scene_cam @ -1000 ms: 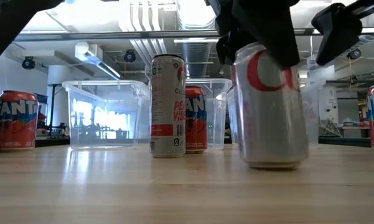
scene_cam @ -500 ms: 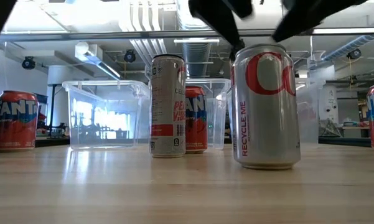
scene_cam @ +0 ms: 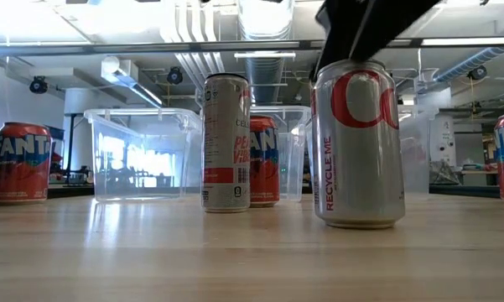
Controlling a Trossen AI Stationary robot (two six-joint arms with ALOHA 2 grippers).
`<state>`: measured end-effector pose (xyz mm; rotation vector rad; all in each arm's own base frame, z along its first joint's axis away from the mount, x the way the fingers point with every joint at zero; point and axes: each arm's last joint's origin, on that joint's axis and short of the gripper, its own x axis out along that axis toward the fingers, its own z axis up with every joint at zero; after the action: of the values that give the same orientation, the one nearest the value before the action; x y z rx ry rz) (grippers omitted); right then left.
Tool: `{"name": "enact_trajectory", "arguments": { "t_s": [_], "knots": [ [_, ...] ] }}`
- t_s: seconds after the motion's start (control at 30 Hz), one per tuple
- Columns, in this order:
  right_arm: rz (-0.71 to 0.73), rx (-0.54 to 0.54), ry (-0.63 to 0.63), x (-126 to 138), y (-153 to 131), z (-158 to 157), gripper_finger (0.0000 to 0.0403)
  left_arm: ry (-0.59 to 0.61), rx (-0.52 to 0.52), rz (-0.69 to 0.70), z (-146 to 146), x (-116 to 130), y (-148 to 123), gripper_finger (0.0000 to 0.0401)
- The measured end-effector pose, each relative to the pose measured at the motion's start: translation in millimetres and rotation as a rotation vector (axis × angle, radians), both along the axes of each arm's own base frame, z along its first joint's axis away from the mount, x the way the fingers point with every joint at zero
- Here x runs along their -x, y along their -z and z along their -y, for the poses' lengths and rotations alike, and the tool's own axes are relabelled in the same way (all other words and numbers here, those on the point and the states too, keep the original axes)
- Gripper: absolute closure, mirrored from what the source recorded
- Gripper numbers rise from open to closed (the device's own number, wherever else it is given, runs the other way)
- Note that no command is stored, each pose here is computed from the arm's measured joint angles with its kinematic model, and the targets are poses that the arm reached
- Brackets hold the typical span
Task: Sort soda cans
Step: Put the top red silver soda can into the right transparent bin
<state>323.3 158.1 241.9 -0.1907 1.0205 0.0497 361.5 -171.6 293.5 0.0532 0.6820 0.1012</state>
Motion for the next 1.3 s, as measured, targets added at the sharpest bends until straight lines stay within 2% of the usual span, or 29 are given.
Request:
{"name": "enact_trajectory", "arguments": {
  "t_s": [0.1,0.23,0.43,0.57,0.8,1.0,1.07,1.17,1.3],
  "knots": [
    [-0.047,0.014,-0.002,-10.6,8.2,0.7,0.0035,0.061,0.026,0.136,1.3,15.7,9.7,0.0056],
    [-0.11,-0.057,-0.005,-23.4,18.9,10.6,0.0035,0.121,0.063,0.317,-1.2,40.3,19.6,0.0056],
    [-0.171,-0.125,0.022,-25.8,19.7,30.6,0.0035,0.177,0.036,0.532,-15.6,70.6,35.4,0.0056],
    [-0.219,-0.165,0.014,-24.8,20.2,39.2,0.0035,0.196,-0.011,0.59,-25.7,85.3,41.5,0.0056],
    [-0.255,-0.16,-0.022,-28.0,28.8,43.9,0.0039,0.193,-0.081,0.731,-40.9,102.0,12.2,0.0056],
    [-0.245,-0.152,-0.036,-27.7,26.8,44.2,0.009,0.175,-0.173,0.819,-46.5,105.9,-1.8,0.0056],
    [-0.232,-0.146,-0.049,-26.3,22.8,44.7,0.0105,0.118,-0.17,0.893,-51.3,108.0,-5.5,0.0056],
    [-0.194,-0.14,-0.079,-20.8,8.0,46.7,0.0105,0.07,-0.203,0.986,-60.6,116.3,-0.6,0.0056],
    [-0.082,-0.155,-0.106,-1.2,-33.9,53.2,0.0105,0.033,-0.2,1.033,-74.4,129.2,20.5,0.0056]
  ]
}}
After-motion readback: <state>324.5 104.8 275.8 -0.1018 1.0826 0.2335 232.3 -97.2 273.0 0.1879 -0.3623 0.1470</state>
